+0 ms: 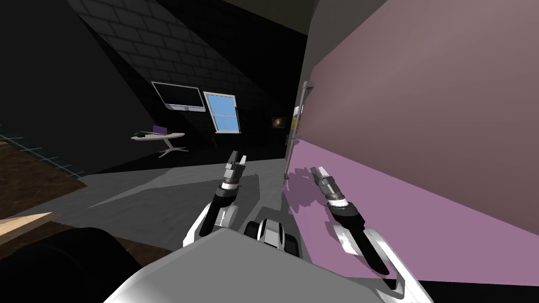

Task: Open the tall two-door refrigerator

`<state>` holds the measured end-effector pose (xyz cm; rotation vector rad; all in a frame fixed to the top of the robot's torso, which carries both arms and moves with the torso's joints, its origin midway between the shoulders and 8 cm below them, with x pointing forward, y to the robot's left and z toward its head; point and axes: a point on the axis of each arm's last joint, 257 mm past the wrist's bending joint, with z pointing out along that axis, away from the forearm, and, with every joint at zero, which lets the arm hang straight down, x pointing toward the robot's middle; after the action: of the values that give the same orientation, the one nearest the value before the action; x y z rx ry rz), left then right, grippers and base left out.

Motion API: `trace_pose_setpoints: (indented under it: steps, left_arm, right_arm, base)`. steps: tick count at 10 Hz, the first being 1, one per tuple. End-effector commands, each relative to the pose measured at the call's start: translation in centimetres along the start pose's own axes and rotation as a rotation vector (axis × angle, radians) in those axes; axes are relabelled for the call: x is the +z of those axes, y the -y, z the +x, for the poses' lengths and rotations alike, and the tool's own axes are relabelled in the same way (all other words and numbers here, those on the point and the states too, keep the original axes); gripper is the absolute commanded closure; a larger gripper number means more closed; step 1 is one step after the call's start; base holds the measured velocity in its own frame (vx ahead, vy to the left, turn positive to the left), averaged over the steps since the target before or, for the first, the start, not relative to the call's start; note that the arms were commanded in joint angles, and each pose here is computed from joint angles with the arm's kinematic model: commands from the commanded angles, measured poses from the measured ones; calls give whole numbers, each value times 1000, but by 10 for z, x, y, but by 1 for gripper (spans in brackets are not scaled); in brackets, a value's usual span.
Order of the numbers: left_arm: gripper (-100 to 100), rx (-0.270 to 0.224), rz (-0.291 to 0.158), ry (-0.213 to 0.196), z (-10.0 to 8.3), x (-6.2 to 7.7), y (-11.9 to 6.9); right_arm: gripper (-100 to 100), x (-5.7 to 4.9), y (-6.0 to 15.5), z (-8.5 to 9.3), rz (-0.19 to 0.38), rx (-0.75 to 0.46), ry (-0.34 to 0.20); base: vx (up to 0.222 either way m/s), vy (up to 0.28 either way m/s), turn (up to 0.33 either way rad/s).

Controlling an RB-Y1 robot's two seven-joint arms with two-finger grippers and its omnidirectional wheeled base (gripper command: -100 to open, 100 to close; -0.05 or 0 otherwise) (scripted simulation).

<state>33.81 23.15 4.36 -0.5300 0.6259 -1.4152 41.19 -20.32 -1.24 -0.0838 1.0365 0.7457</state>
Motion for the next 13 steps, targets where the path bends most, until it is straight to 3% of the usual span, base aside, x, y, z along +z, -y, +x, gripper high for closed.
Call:
trace_pose_setpoints:
  steps: [1,7,9,13]
  left_arm:
    - [0,0,0,0,0,0,0]
    - [0,0,0,0,0,0,0]
    - [0,0,0,0,0,0,0]
    - [0,0,0,0,0,0,0]
  right_arm:
    - [-100,7,4,10,-16,-106,-41]
    - [-100,22,17,31,-53,-323,-125]
    - [-100,31,31,43,-76,-461,-184]
    - [-100,38,49,52,-102,-647,-243]
  base:
    - [55,66,-5]
    - [54,54,-12]
    - [71,71,-19]
    - [59,65,-12]
